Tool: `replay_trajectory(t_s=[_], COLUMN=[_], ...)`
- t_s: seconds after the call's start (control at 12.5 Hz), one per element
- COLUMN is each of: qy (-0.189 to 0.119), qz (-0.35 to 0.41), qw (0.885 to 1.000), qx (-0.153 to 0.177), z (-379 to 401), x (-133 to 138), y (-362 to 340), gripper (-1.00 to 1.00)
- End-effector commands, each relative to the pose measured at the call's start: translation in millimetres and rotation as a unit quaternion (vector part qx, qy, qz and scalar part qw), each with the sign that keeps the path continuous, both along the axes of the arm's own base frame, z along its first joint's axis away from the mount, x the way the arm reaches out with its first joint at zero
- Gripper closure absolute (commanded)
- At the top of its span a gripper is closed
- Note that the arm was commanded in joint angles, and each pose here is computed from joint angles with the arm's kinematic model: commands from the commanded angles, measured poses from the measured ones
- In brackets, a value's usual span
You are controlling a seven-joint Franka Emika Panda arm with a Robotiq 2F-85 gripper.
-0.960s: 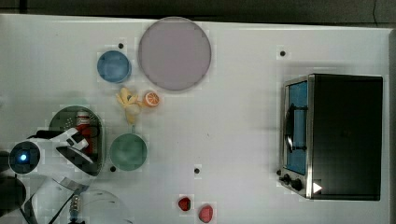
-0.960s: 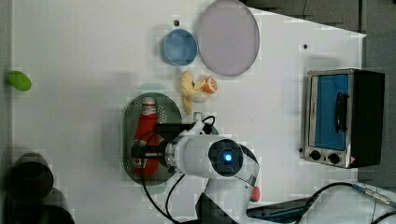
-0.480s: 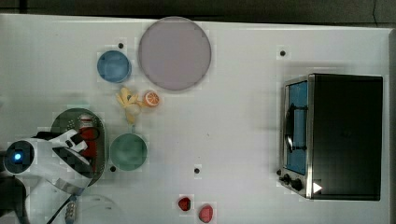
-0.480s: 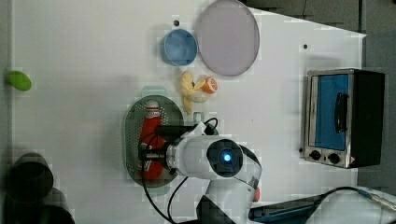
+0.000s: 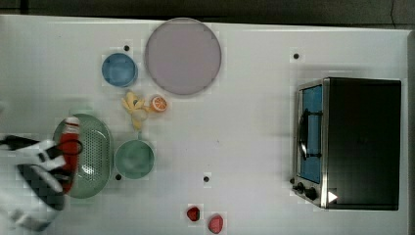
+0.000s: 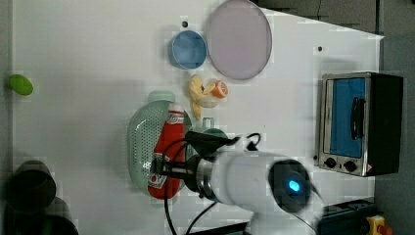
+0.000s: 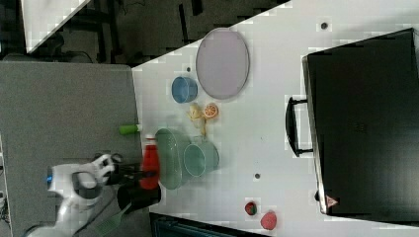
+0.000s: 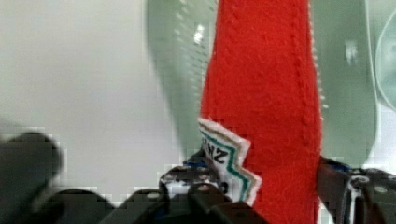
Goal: Pick ketchup from strainer and place it on the table
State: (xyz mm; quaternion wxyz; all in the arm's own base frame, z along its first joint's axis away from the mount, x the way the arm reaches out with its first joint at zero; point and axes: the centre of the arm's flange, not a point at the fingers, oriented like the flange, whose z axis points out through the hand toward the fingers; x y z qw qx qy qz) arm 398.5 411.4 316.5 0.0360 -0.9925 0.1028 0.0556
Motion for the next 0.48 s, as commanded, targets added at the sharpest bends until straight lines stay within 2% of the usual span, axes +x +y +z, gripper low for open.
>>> replay_trajectory(t_s=[0.08, 0.32, 0.48], qy=[-0.01, 0.032, 0.034], qz=[0.016, 0.033, 0.033], qw=[1.0, 0.999, 0.999], qx=[0.006, -0.008, -0.013], z=[68, 115, 143], x=[18, 42, 69], y=[1, -23, -53], gripper=[-0.21, -0.21, -0.21])
